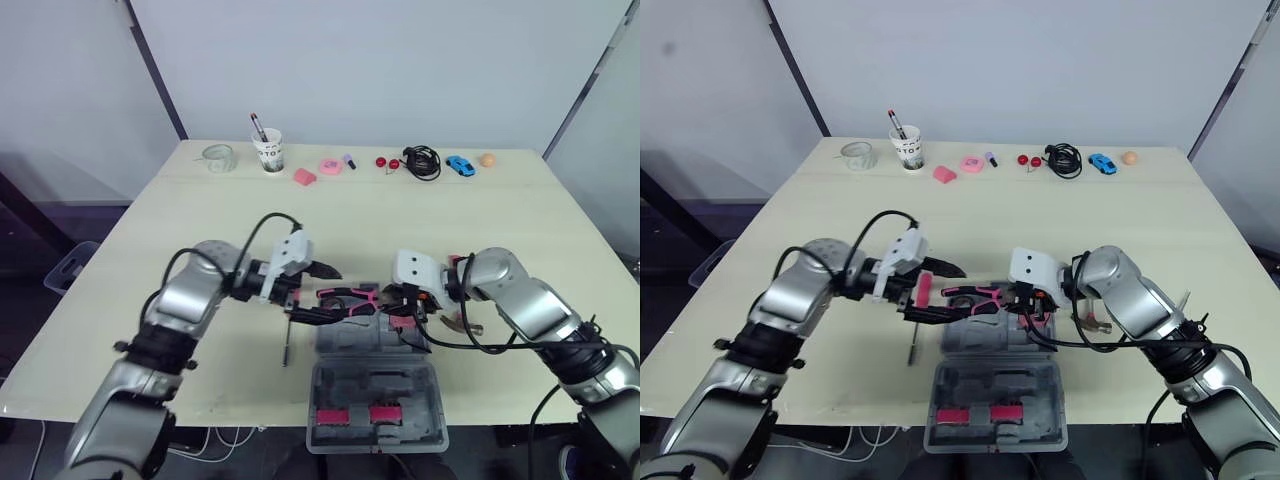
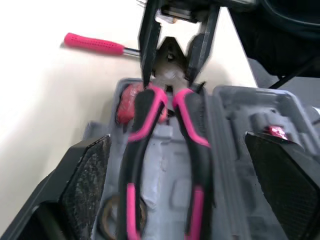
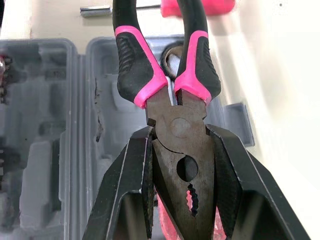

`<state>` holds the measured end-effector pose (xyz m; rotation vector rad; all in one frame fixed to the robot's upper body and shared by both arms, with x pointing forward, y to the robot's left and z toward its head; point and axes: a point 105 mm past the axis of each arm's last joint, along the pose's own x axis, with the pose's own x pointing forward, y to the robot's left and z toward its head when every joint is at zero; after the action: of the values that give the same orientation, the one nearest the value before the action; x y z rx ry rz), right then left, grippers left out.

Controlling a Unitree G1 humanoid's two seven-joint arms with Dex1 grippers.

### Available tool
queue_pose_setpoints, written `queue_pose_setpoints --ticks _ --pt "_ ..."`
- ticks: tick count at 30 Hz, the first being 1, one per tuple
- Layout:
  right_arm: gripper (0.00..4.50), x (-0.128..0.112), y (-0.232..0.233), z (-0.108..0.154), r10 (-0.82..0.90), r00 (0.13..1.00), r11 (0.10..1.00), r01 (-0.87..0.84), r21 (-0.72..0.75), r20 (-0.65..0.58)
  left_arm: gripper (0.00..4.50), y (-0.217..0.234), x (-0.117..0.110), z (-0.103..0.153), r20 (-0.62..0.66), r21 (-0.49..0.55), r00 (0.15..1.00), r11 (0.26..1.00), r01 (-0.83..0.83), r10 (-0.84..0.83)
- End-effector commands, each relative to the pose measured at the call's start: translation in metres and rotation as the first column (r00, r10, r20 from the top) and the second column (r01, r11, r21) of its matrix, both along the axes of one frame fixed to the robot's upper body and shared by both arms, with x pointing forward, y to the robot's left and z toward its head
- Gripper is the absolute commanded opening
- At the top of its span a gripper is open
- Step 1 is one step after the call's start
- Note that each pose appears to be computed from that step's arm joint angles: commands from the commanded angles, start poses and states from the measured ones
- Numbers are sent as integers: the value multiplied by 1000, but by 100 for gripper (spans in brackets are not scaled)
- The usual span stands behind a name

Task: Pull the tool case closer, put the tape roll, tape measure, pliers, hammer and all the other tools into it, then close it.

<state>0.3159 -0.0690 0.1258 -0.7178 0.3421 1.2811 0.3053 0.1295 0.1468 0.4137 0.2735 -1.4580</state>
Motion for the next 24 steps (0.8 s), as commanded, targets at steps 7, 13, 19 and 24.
queue_pose_setpoints --ticks 7,13,19,24 --pt "100 4 -31 20 -100 987 993 91 79 128 448 45 -31 10 29 -89 996 993 -78 81" --pt "100 15 -64 25 -220 963 972 202 120 157 448 69 -45 0 -2 -75 990 987 -139 139" --pt "100 1 -48 17 -121 977 992 112 56 173 448 76 -45 0 57 -85 987 986 -143 149" --pt "100 -8 -29 9 -51 982 998 59 -37 180 448 79 -47 0 64 -73 993 993 -97 102"
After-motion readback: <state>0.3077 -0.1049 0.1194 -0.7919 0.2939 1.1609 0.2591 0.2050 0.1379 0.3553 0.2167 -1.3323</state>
